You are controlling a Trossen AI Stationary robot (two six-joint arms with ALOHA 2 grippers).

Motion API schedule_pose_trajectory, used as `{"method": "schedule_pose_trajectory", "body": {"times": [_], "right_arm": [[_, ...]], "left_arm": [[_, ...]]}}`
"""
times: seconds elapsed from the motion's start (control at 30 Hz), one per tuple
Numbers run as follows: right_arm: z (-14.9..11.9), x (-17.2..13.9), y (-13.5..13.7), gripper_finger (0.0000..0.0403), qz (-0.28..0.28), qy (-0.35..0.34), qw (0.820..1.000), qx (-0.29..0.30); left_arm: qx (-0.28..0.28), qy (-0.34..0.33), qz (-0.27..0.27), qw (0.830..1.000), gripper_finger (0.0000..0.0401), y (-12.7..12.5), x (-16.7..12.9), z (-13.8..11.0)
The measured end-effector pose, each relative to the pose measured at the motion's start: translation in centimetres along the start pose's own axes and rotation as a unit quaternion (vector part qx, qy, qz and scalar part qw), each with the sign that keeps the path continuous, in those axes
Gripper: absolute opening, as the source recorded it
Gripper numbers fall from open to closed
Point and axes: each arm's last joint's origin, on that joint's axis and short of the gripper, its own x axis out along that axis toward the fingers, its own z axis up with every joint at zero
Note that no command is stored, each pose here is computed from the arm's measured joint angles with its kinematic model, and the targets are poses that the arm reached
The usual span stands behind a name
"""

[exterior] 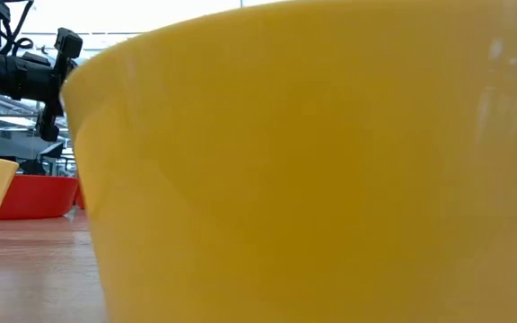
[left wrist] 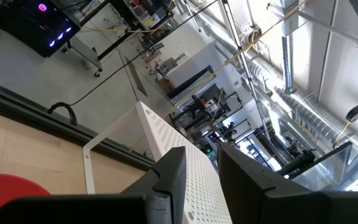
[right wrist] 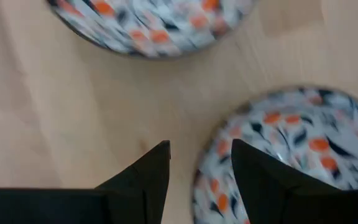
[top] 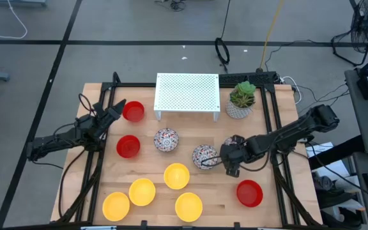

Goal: Pick & Place Mini bowls
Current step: Put the white patterned bowl on the shelf

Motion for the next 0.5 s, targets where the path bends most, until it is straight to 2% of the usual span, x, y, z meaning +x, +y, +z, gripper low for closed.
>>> {"method": "schedule_pose_trajectory", "body": {"times": [0.13,0.33,0.43,0.5], "right_arm": [[-0.5,0.6,-0.3,0.016,-0.035,0.03,0.999,0.008],[-1.0,1.7,-0.4,0.0157,-0.051,0.05,0.997,0.014],[-1.3,2.0,-0.6,0.0134,-0.057,0.055,0.997,0.02],[-1.5,2.1,-0.7,0.0105,-0.059,0.058,0.996,0.019]], "left_arm": [[0.0,0.0,0.0,1.0,0.0093,0.0,0.0,0.0],[0.0,0.0,0.0,1.0,0.0093,0.0,0.0,0.0],[0.0,0.0,0.0,1.0,0.0093,0.0,0.0,0.0],[0.0,0.0,0.0,1.0,0.0093,0.0,0.0,0.0]]}}
